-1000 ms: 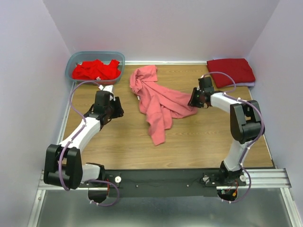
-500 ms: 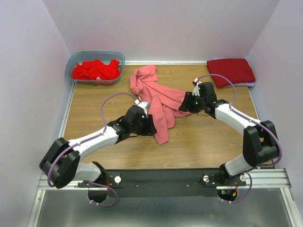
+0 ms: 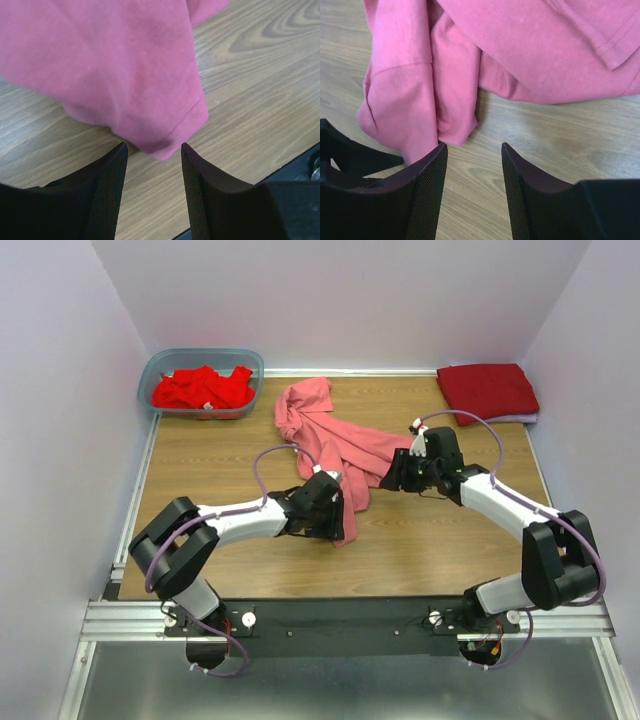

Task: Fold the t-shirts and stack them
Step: Flatten the tshirt out

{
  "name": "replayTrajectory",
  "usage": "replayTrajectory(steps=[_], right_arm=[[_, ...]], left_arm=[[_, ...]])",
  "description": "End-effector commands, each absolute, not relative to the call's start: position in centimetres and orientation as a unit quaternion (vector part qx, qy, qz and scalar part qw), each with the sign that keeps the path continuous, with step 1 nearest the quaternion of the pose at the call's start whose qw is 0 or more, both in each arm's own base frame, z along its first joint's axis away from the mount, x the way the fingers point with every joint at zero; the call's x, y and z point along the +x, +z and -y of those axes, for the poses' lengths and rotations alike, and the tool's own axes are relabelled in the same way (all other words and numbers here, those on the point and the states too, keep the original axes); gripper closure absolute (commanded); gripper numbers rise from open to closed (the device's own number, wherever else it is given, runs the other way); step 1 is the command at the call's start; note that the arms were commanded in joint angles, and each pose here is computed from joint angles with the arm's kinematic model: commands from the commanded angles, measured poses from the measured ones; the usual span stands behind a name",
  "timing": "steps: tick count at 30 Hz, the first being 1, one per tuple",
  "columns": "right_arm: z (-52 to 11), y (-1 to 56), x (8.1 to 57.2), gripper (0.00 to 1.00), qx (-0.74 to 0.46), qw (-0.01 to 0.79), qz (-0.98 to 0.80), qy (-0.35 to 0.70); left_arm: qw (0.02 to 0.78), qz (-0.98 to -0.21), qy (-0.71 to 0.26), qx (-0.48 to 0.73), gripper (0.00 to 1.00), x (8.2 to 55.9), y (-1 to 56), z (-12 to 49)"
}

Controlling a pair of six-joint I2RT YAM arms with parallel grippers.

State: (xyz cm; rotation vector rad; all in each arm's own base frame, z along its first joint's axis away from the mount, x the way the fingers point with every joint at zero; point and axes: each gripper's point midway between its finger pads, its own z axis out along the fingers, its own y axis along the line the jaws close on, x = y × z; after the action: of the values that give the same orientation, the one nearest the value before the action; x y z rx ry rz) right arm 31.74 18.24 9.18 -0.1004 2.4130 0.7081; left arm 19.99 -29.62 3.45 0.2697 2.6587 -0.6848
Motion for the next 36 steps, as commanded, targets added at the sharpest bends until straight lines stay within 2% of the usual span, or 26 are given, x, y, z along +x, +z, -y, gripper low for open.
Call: replayTrajectory(steps=[1,10,19,29,32,36], right_arm=[[-18.6,9.4,31.1,0.45,-0.061,0.314,-0.905,0.281],[-18.5,10.4,30.8,0.45,-0.068,0.334,-0.896,0.284],[-18.5,10.8,30.4,0.44,-0.073,0.340,-0.892,0.290],[-18.5,10.7,30.5,0.44,-0.073,0.342,-0.890,0.291],[-18.6,10.6,30.5,0.44,-0.073,0.339,-0.891,0.292],[-18.6,10.6,30.4,0.44,-0.074,0.339,-0.891,0.293]], left_arm=[[0.189,-0.958,-0.202,0.079,0.45,20.4,2.8,29.5],[0.186,-0.972,-0.140,0.021,0.46,20.9,1.8,27.5],[0.169,-0.976,-0.138,0.017,0.46,21.4,1.9,28.9],[0.146,-0.978,-0.143,0.039,0.53,20.0,1.0,30.0],[0.143,-0.979,-0.141,0.043,0.58,19.8,1.0,30.1],[0.149,-0.979,-0.134,0.039,0.77,19.9,1.4,29.9]])
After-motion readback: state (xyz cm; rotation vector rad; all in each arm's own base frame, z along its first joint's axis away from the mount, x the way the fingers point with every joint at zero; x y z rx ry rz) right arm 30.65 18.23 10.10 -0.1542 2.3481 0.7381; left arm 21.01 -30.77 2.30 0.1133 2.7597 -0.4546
